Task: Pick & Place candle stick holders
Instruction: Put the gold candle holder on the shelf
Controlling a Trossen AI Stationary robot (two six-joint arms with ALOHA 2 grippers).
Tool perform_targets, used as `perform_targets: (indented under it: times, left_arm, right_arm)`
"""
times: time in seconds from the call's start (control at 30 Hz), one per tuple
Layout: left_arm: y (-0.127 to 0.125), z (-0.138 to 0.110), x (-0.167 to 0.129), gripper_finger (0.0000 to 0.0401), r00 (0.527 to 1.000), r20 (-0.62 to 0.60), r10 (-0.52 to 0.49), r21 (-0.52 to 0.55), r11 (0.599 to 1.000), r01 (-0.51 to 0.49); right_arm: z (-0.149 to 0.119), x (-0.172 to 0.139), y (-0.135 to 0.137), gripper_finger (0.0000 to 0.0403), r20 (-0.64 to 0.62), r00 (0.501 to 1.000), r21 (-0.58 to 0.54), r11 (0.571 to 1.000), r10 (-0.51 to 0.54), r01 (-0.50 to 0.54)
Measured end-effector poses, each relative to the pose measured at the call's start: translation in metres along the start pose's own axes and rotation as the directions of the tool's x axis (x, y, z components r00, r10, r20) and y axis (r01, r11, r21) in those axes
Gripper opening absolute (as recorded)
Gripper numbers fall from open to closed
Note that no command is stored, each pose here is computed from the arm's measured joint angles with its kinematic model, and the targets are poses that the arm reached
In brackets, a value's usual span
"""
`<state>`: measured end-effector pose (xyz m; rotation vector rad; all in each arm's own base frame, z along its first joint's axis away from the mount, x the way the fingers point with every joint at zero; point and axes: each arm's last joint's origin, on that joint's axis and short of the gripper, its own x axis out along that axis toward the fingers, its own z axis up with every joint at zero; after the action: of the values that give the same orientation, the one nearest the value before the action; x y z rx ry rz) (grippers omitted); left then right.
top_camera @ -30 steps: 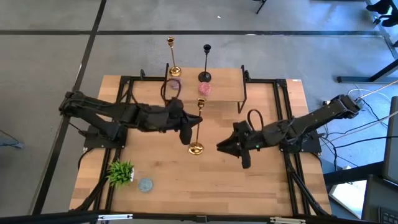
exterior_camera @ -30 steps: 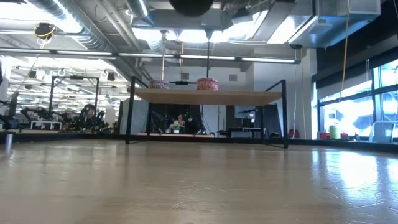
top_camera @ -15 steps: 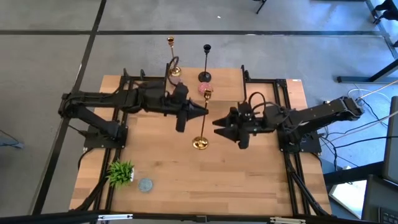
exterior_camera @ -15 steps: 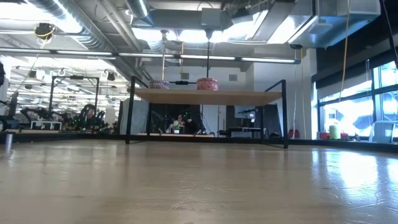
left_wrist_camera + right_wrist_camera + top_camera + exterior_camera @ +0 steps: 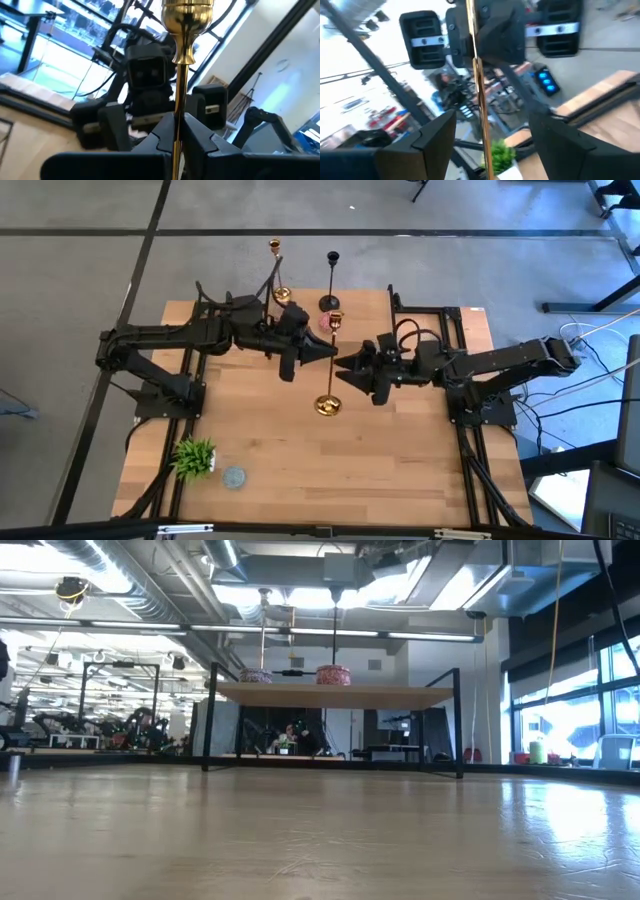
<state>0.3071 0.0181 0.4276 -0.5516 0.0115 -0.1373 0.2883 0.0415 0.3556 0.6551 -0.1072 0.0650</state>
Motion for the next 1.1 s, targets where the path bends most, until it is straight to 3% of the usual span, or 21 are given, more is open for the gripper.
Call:
perform_targets:
  times: [0.4, 0.83, 1.1]
  left_arm:
    - [0.008, -0.004, 0.009, 0.001, 1.0, -0.005, 0.018, -0.002, 1.0, -0.018]
    - [0.008, -0.003, 0.009, 0.001, 1.0, 0.004, 0.028, -0.01, 1.0, -0.028]
    - [0.009, -0.004, 0.009, 0.0023, 0.999, 0.003, 0.038, -0.005, 0.999, -0.038]
  right_arm:
    - [0.002, 0.01, -0.003, 0.021, -0.066, 0.998, -0.006, 1.0, 0.009, -0.009]
    - [0.003, 0.01, -0.005, 0.0022, -0.093, 0.995, -0.026, 0.999, 0.021, -0.023]
    - [0.006, 0.011, -0.008, 0.0015, -0.087, 0.996, -0.002, 1.0, 0.014, -0.014]
